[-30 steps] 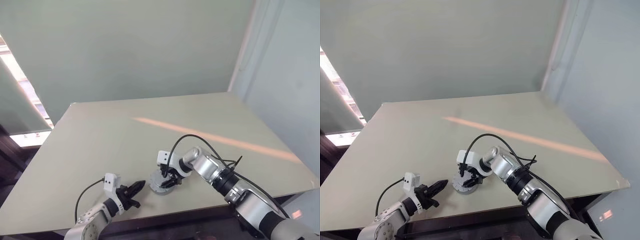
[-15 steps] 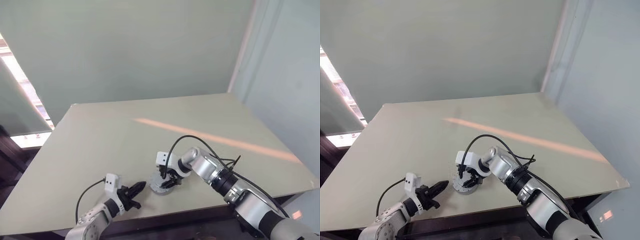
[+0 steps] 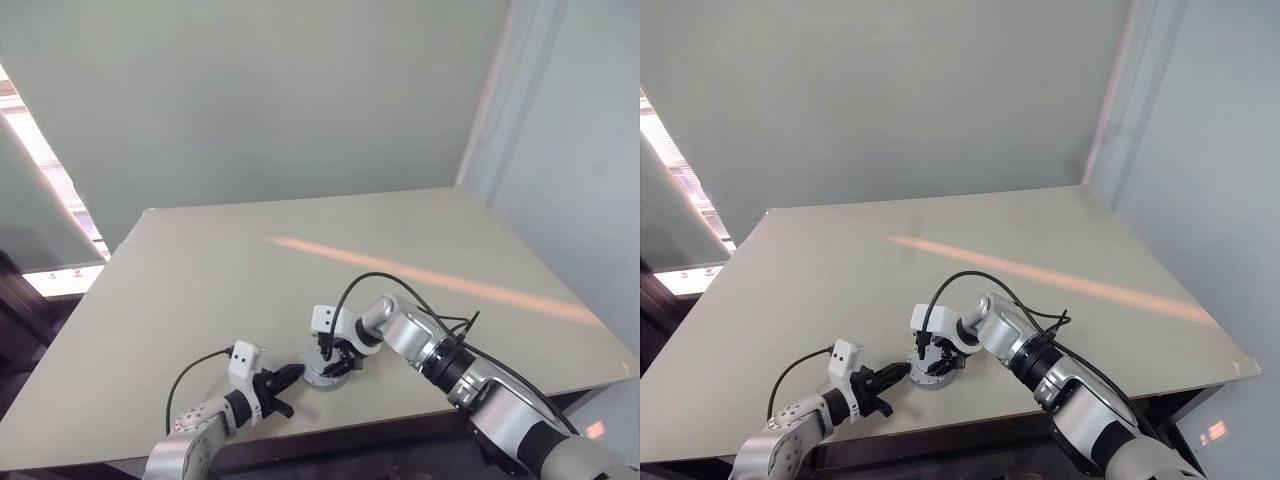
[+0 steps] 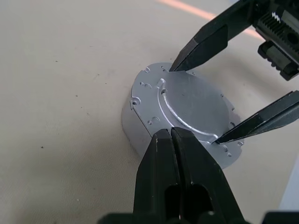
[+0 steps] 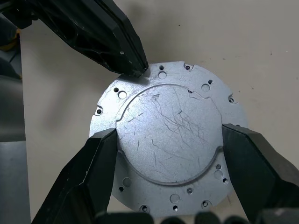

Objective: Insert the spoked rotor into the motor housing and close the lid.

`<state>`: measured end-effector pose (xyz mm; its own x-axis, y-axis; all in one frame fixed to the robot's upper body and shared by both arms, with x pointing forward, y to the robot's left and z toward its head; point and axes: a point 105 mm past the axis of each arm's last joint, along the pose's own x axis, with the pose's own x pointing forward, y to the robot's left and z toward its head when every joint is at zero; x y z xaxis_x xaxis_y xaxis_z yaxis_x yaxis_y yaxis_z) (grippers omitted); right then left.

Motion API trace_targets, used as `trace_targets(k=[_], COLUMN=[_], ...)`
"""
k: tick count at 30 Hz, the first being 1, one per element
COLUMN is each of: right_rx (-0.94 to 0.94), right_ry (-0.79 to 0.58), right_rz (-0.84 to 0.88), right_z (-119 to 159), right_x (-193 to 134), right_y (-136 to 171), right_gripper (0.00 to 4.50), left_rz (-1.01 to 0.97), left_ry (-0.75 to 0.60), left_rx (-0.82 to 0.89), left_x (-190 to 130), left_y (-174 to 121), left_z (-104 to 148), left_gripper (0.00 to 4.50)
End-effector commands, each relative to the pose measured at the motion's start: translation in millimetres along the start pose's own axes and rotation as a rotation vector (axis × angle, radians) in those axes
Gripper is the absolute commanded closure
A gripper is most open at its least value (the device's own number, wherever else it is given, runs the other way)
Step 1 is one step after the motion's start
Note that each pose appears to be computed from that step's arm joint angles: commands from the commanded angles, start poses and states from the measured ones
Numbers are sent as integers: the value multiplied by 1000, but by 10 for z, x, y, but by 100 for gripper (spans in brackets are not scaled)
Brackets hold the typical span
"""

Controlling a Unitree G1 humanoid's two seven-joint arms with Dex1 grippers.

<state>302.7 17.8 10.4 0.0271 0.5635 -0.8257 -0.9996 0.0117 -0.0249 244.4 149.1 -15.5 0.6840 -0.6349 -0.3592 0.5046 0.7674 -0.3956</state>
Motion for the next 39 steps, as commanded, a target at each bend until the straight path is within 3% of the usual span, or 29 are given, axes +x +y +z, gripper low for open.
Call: trace_targets(k=[1,16,20,26,34,39], right_rx=[103,262,280,290,567,800], right_ry=[175,-50,-81,-87,-374,-479], right_rz=[15,64,81,98,70,39], right_z=[-525,-164,-121,-143,104,34], right_x=[113,-73,-108,-57,-342,-553], right_y=[80,28,29,82,-169,-365], right_gripper=[128,128,2,2,2,2], left_rz=[14,3,0,-1,-9,-14], left_ry=[69,113,115,115,123,130], left_rx=[26,56,60,67,70,72], left_x=[24,102,127,142,155,154], left_y=[22,4,2,11,-10,-18], left_z=[-105,-161,-160,-156,-177,-187], left_gripper=[450,450,450,450,450,450])
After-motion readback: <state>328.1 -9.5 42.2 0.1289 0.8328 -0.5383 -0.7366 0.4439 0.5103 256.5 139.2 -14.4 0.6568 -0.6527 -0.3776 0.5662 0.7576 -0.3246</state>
